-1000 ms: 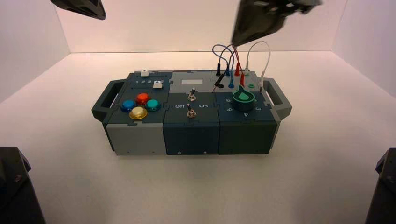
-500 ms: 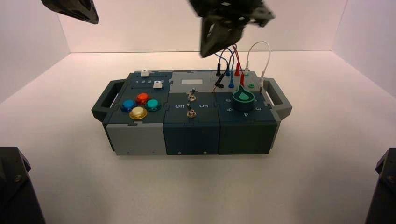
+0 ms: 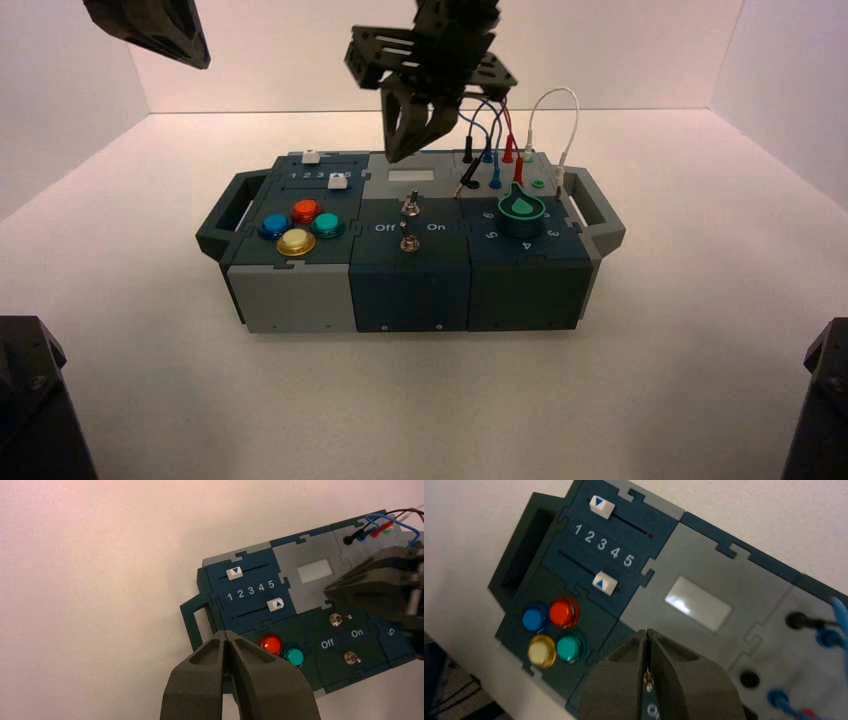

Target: Move the bottom slider to position 4.

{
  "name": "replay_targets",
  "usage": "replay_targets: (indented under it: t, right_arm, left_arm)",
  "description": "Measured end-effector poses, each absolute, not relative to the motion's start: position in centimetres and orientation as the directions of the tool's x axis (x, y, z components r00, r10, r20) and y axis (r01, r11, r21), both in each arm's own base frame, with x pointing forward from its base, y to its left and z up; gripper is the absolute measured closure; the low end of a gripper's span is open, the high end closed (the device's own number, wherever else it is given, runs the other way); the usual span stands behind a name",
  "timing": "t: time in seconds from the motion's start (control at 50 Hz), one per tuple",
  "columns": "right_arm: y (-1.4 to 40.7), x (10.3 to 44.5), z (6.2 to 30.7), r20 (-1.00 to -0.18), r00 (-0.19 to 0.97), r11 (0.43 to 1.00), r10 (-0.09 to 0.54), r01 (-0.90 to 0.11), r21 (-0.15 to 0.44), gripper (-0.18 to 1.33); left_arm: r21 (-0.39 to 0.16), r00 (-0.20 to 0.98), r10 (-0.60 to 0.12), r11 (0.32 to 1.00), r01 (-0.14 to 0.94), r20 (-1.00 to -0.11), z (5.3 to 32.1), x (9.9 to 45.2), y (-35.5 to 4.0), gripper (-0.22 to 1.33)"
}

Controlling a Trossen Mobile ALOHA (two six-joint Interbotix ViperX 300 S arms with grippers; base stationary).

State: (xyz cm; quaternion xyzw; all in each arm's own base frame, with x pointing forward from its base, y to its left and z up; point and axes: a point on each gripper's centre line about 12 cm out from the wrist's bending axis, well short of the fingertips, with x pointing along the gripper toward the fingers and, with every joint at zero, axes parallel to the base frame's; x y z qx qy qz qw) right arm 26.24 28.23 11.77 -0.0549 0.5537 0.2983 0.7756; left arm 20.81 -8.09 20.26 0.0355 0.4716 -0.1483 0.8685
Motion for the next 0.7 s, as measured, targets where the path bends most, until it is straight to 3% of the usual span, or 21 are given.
replay_targets:
  t: [0.7]
  right_arm:
    - [30.5,26.8,9.9,-0.901,0.145,0.825,0.408,-0.482,0.296,1.29]
  left_arm:
    - [-0.077,0.499,-0.220,0.953,0.292,-0.838,20.2,20.7,-8.0,1.27]
